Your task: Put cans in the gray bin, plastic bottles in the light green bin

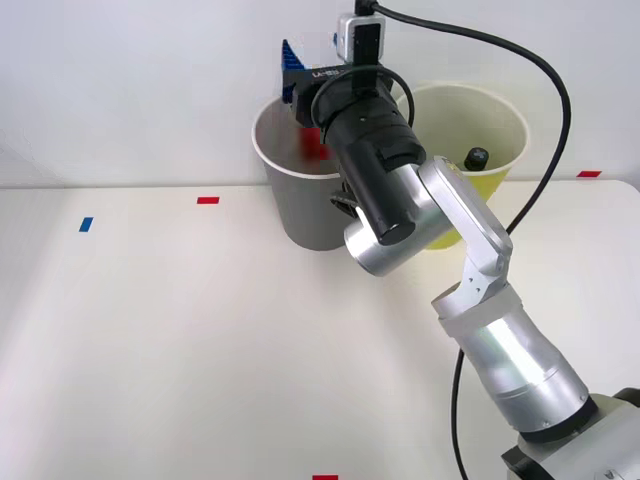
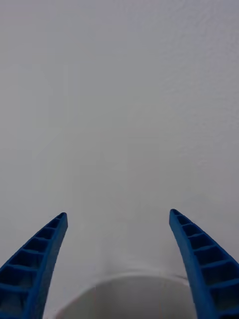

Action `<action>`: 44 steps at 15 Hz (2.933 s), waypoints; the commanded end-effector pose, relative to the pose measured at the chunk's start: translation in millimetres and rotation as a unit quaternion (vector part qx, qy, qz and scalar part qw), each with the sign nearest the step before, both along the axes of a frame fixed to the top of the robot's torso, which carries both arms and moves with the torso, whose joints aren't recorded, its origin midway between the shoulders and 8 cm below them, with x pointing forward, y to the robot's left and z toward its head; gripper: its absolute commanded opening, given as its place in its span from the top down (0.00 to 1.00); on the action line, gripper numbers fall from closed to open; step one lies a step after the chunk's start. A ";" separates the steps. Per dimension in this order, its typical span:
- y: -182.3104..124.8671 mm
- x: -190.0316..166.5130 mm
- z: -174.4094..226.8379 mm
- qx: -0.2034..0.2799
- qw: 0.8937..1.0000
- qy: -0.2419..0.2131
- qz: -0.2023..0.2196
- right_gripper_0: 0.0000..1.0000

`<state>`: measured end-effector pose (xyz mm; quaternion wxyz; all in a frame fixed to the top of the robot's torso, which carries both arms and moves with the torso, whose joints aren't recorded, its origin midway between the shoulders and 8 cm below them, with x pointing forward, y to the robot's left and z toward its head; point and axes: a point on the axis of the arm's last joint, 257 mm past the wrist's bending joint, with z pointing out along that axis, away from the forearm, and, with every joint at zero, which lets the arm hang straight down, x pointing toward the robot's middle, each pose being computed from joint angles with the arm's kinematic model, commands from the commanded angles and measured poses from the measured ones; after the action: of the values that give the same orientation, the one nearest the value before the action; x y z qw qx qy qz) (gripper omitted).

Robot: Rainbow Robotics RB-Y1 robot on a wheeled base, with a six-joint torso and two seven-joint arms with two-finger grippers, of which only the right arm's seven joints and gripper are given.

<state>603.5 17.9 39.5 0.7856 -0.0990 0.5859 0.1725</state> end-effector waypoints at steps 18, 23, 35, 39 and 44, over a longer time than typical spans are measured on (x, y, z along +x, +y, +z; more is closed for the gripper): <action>-134.0 -131.2 -66.5 0.072 0.996 -0.022 -0.037 0.00; -192.2 -164.9 -140.6 0.008 0.993 0.036 -0.112 0.00; -273.1 -210.5 -219.4 -0.044 0.974 0.115 -0.188 0.00; -281.3 -225.2 -239.6 -0.097 0.963 0.127 -0.219 0.00; -242.2 -249.6 -252.3 -0.120 0.969 0.122 -0.179 0.00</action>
<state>360.9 -234.6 -211.1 0.7066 -0.0595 0.7038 -0.0444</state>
